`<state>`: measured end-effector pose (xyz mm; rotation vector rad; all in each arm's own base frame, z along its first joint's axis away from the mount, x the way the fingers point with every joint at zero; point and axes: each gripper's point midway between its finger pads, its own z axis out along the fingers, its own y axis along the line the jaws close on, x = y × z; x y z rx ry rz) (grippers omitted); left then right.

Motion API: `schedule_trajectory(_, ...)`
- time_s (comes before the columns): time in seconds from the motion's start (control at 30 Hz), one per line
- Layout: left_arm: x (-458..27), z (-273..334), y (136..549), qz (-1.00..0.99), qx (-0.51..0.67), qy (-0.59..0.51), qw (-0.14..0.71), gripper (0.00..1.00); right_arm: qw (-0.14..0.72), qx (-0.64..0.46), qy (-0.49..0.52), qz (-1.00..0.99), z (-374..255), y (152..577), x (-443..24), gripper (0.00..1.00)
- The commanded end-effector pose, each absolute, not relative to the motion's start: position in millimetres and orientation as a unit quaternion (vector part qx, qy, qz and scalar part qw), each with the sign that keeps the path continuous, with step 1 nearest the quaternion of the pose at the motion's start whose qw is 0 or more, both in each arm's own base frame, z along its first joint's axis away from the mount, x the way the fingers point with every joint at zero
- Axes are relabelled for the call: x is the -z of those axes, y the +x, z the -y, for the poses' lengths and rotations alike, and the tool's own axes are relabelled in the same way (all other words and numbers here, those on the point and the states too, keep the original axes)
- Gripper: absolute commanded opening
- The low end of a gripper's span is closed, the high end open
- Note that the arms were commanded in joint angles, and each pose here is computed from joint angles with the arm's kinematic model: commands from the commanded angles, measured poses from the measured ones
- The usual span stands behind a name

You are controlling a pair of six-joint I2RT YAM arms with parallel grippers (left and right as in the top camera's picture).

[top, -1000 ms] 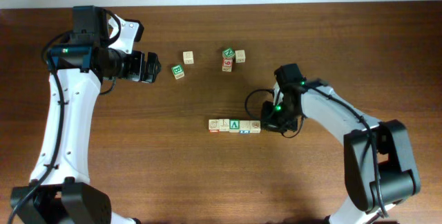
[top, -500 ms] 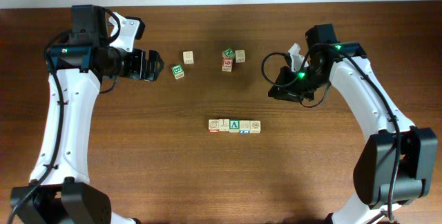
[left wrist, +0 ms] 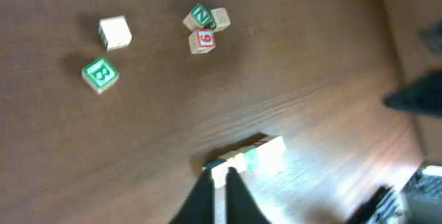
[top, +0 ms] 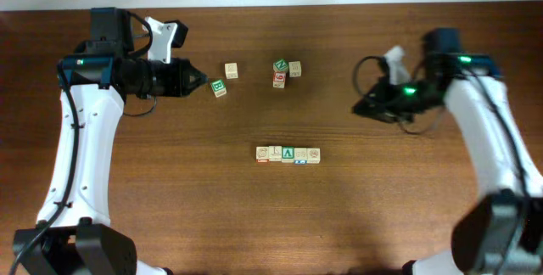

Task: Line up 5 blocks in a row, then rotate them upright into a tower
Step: 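Move both grippers down to opposite ends of the block row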

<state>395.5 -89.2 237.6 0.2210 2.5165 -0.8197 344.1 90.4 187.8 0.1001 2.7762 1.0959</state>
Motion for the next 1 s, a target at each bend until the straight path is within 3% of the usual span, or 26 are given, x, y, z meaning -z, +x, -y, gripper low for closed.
schedule_trajectory(0.0, -223.3, 83.2, 397.0, -0.944, 0.256, -0.013, 0.207, 0.0, 0.105, -0.351, 0.014, -0.93, -69.7, 329.4, -208.7, 0.05)
schedule_trajectory(0.2, -186.7, 86.2, 394.5, -0.972, 0.122, -0.085, 0.18, 0.0, 0.068, -0.35, 0.009, -0.934, -83.5, 315.4, -157.8, 0.05)
schedule_trajectory(0.57, -96.8, 125.2, 362.4, -0.991, 0.108, -0.058, 0.052, 0.0, 0.051, -0.316, 0.054, -0.946, -98.3, 308.0, -81.2, 0.04)
schedule_trajectory(0.97, -36.4, 152.2, 329.3, -0.979, 0.201, 0.016, 0.023, 0.0, 0.001, -0.303, 0.034, -0.952, -121.4, 302.7, -45.0, 0.04)
